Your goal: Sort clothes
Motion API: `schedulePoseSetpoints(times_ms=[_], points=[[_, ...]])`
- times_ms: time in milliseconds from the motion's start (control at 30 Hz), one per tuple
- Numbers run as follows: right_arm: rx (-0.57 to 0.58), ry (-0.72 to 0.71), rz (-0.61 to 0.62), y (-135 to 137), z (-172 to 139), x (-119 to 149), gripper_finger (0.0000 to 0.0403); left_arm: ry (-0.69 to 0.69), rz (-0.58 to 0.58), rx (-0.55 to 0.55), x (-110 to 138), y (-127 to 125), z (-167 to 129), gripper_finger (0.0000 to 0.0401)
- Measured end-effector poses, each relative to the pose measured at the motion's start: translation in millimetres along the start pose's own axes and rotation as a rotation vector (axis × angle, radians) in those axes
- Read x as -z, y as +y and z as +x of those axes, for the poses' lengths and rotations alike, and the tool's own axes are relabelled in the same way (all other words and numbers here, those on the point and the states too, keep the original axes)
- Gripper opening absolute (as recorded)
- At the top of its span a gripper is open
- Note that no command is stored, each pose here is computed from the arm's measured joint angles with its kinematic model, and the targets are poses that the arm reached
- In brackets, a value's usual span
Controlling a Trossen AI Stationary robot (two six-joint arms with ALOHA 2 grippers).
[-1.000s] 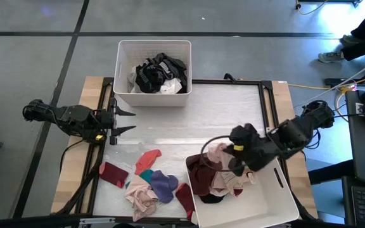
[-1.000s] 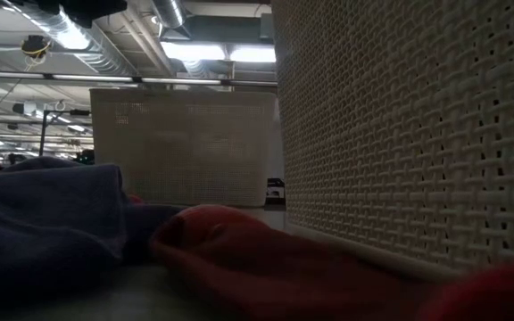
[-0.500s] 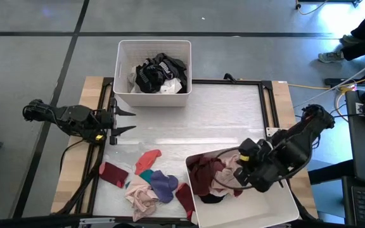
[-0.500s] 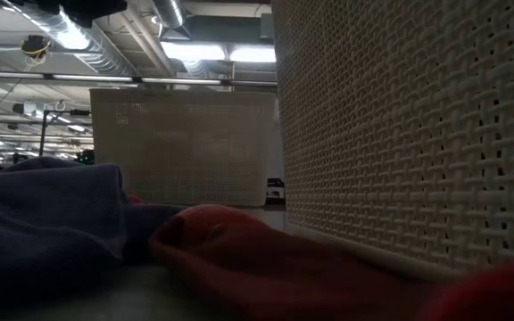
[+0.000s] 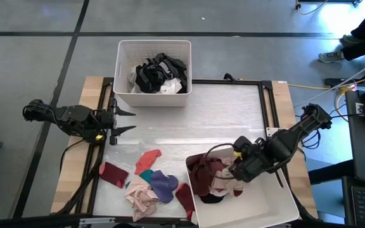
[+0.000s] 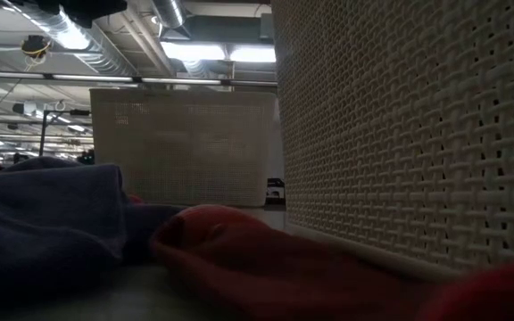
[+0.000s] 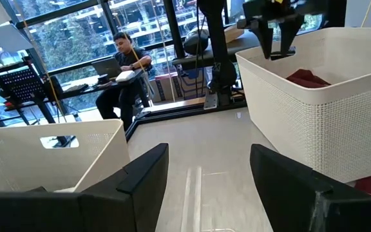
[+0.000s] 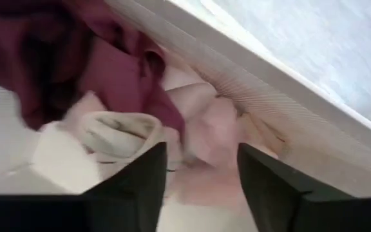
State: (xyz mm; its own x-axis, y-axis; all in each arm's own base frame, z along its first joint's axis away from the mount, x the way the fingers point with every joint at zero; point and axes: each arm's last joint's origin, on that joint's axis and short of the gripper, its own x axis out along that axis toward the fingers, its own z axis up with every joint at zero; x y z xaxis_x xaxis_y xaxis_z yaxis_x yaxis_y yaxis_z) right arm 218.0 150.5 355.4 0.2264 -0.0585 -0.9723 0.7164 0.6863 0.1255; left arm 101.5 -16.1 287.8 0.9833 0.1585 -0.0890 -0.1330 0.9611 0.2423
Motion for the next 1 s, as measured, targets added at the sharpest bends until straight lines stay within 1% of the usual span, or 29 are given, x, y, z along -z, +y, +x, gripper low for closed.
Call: schedulePoseSetpoints(times_ms=[67,133,200,333,467,600,700,1000], points=[[-0.034,0.001,0.009,1,-6,-6,0.0214,0.000,0.000,0.000,0,0,0,0.0210],[-0.092,-0.015,0.009,5,-10,-12,0.0232,0.000,0.000,0.000,0,0,0,0.0210],[-0.146,-0.068,-0.009,9,-15,-20,0.0244,0.000,0.000,0.000,0,0,0,0.0210],[-0.243,-0.260,-0.125,21,-18,-38,0.0255,0.000,0.000,0.000,0,0,0,0.0210],[-0.295,-0.436,-0.243,33,-17,-64,0.0254,0.000,0.000,0.000,0,0,0,0.0210],[-0.318,-0.557,-0.332,46,-8,-94,0.0253,-0.001,0.000,0.000,0,0,0,0.0210],[-0.311,-0.617,-0.395,54,3,-115,0.0253,0.000,0.000,0.000,0,0,0,0.0210],[-0.269,-0.691,-0.538,72,51,-167,0.0253,0.000,0.004,0.000,0,0,0,0.0210]])
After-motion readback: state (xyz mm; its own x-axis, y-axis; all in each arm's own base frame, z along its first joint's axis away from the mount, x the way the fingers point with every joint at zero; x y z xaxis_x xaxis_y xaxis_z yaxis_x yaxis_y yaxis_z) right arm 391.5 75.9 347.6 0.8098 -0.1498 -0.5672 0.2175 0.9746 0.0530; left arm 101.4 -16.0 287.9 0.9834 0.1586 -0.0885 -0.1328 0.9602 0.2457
